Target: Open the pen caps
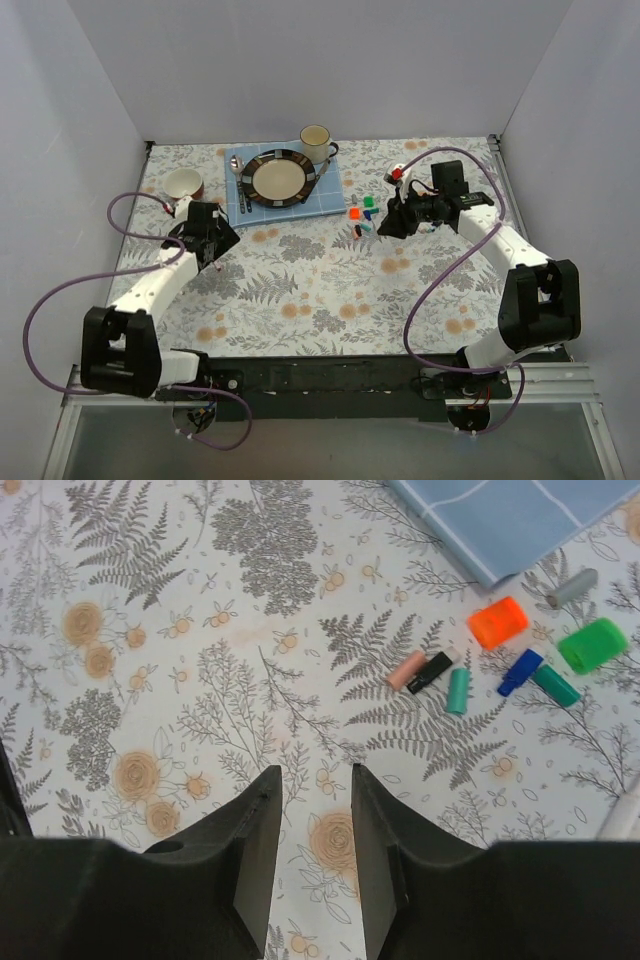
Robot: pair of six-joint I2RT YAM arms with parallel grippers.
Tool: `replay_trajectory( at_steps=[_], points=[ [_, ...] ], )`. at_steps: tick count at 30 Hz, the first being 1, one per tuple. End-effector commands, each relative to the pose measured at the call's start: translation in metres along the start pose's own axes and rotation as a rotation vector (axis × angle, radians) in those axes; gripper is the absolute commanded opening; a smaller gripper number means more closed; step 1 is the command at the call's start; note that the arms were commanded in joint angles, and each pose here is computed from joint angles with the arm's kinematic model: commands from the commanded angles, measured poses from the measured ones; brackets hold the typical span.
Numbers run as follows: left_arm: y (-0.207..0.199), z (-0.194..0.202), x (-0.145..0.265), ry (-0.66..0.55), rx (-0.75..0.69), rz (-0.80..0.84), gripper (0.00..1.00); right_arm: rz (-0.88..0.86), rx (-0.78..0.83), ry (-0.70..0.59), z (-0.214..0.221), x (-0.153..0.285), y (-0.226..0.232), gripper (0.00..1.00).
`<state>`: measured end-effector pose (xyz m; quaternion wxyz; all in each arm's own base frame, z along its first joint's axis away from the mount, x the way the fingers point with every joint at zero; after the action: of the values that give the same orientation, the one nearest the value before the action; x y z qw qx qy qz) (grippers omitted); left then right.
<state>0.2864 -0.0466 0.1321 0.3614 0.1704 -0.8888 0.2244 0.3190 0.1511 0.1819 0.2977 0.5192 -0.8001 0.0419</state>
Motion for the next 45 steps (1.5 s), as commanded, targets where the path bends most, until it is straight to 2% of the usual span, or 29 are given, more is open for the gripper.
replay_trajectory(
  at_steps=[1,2,4,6,19,32,36,39,40,42,43,44,45],
  points=[
    [0.011,-0.036,-0.020,-0.042,-0.041,-0.152,0.63,-0.131,0.007,-0.046,-0.008,-0.006,0.024,0.41],
    [0.014,-0.043,-0.026,-0.046,-0.037,-0.173,0.63,-0.139,0.007,-0.045,-0.008,-0.007,0.026,0.41],
    [0.022,-0.043,-0.042,-0.013,-0.056,-0.210,0.50,-0.144,0.011,-0.049,-0.009,-0.007,0.029,0.41],
    [0.031,-0.048,-0.055,0.010,-0.040,-0.245,0.44,-0.151,0.013,-0.052,-0.010,-0.007,0.031,0.41],
    [0.033,-0.045,-0.097,0.110,-0.091,-0.291,0.41,-0.161,0.020,-0.059,-0.011,-0.006,0.035,0.41],
    [0.053,-0.047,-0.104,0.113,-0.069,-0.346,0.25,-0.169,0.023,-0.063,-0.012,-0.005,0.037,0.41],
    [0.050,-0.043,-0.104,0.134,-0.065,-0.319,0.16,-0.172,0.024,-0.065,-0.012,-0.005,0.038,0.41],
    [0.042,-0.047,-0.095,0.125,-0.046,-0.266,0.04,-0.175,0.026,-0.069,-0.013,-0.004,0.040,0.41],
    [0.034,-0.057,-0.083,0.086,-0.027,-0.218,0.00,-0.188,0.029,-0.069,-0.013,-0.004,0.043,0.41],
    [0.017,-0.053,-0.064,0.096,-0.001,-0.061,0.00,-0.220,0.077,-0.083,-0.015,-0.002,0.053,0.42],
    [-0.003,-0.069,-0.039,0.003,0.013,0.077,0.00,-0.259,0.104,-0.088,-0.016,-0.004,0.064,0.42],
    [-0.015,-0.071,-0.025,-0.028,0.020,0.165,0.00,-0.274,0.124,-0.089,-0.015,-0.005,0.070,0.42],
    [-0.034,-0.067,-0.004,-0.008,0.024,0.340,0.00,-0.287,0.165,-0.102,-0.017,-0.003,0.077,0.43]
  ],
)
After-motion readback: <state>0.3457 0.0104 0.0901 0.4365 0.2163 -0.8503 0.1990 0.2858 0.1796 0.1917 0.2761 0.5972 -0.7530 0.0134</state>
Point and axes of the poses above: each gripper's point midway between its finger pads, its own x axis back along the fingers, its own y axis along the line the jaws close on, z = x × y, the point moved 5 cm from there along x, back along the fingers, and after that the axes turned 5 degrees about -x, right-handed, at the moved point
